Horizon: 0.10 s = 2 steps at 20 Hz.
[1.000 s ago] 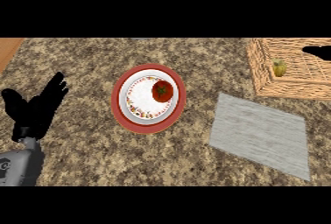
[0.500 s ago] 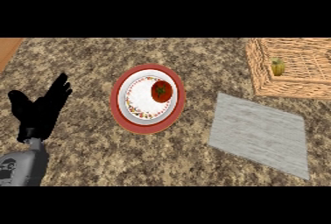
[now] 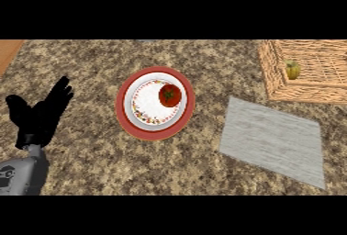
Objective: Pick the squash from the placemat and place it in the basket
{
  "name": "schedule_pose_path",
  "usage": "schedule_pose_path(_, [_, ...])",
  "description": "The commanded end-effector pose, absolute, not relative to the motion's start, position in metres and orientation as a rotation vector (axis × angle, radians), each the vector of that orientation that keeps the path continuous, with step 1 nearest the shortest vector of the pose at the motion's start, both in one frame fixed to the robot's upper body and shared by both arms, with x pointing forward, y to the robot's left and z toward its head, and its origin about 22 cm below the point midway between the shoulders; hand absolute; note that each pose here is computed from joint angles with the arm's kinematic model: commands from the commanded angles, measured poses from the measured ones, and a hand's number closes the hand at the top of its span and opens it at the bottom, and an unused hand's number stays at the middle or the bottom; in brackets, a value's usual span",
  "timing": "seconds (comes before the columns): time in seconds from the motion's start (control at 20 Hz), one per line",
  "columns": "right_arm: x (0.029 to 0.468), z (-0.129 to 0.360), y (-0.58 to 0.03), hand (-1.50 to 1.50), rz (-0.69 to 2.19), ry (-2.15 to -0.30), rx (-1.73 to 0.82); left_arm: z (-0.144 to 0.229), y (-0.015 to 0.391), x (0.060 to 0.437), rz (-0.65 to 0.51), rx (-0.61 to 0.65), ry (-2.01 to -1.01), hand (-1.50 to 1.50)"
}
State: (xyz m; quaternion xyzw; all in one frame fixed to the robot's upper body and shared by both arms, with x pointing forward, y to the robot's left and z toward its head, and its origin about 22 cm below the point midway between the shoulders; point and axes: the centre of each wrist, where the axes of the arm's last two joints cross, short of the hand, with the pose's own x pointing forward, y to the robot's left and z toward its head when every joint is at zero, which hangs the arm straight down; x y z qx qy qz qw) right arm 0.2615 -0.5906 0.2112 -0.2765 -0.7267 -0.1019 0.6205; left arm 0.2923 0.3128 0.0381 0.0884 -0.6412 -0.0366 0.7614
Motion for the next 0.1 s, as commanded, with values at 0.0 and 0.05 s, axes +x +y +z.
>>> schedule_pose_path(0.0, [0.214,0.201,-0.622,-1.5,-0.164,-1.646,-0.587,0.05,0.304,0.297,-0.069,0.177,-1.401,0.0])
schedule_pose_path(0.05, [0.21,0.212,-0.625,-1.5,-0.143,-1.639,-0.607,0.047,0.31,0.296,-0.082,0.18,-1.393,0.0])
